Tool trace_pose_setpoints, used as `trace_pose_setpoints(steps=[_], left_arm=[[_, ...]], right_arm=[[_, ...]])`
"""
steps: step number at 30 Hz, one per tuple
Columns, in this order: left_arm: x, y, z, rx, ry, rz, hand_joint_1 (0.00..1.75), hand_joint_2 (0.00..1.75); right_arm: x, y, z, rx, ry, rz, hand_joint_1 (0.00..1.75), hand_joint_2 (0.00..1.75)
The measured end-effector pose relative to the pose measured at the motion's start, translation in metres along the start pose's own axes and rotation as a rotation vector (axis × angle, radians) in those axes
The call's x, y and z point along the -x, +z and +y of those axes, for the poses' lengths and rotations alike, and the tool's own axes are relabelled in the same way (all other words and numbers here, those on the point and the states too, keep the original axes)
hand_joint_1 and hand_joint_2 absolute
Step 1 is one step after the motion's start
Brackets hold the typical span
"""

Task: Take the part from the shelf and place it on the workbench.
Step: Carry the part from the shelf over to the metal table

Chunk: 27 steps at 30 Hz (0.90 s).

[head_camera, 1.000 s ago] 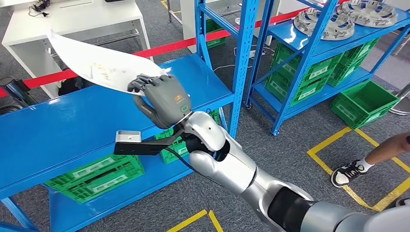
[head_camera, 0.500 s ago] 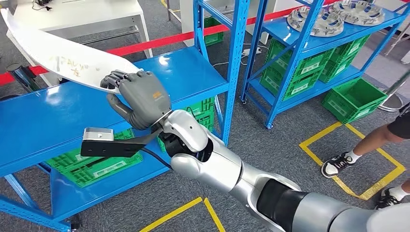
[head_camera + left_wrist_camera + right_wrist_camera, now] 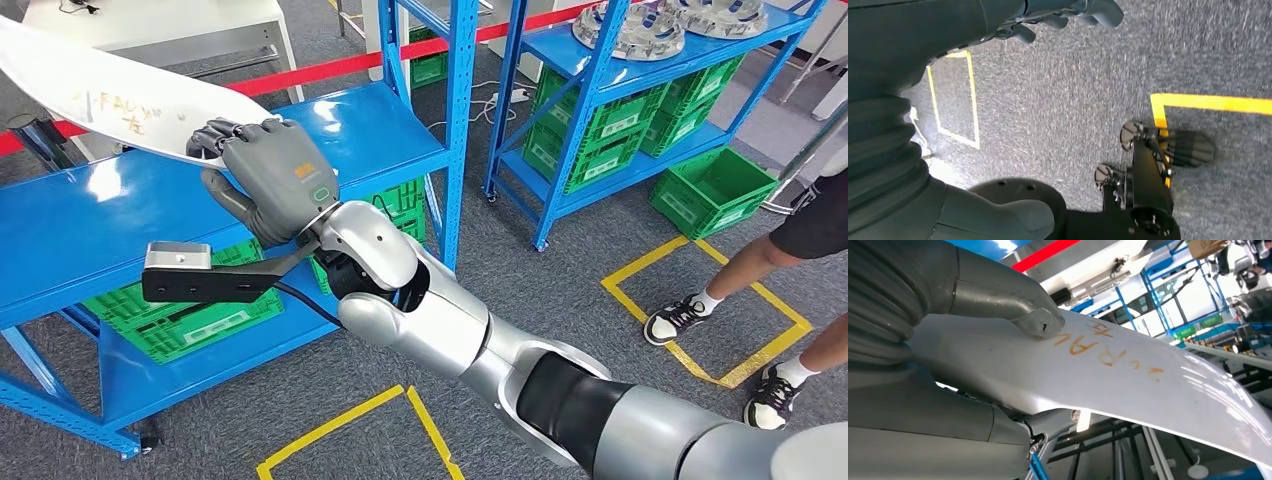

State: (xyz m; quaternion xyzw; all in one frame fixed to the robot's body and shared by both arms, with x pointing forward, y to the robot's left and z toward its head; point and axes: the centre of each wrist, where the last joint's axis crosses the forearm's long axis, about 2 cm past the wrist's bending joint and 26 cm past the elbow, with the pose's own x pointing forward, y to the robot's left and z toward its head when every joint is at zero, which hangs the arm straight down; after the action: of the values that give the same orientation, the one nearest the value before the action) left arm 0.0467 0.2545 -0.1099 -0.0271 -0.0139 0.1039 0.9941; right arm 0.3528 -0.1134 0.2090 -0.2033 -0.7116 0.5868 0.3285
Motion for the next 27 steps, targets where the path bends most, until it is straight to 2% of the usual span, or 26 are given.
trace_pose_setpoints(steps=[10,16,22,27], left_arm=[[-0.004,0.000,0.001,-0.003,-0.032,-0.023,0.00,1.75],[-0.008,0.001,0.001,-0.003,-0.072,-0.014,0.00,1.75],[-0.008,0.001,0.002,-0.004,-0.078,-0.012,0.00,1.75],[-0.010,0.001,0.005,-0.010,-0.100,-0.010,0.00,1.75]], right_arm=[[0.012,0.002,0.008,-0.019,-0.003,0.041,1.75,1.75],[0.031,0.017,0.015,-0.024,-0.007,0.088,1.75,1.75],[0.034,0.019,0.016,-0.025,-0.008,0.094,1.75,1.75],[0.050,0.031,0.021,-0.037,-0.011,0.135,1.75,1.75]])
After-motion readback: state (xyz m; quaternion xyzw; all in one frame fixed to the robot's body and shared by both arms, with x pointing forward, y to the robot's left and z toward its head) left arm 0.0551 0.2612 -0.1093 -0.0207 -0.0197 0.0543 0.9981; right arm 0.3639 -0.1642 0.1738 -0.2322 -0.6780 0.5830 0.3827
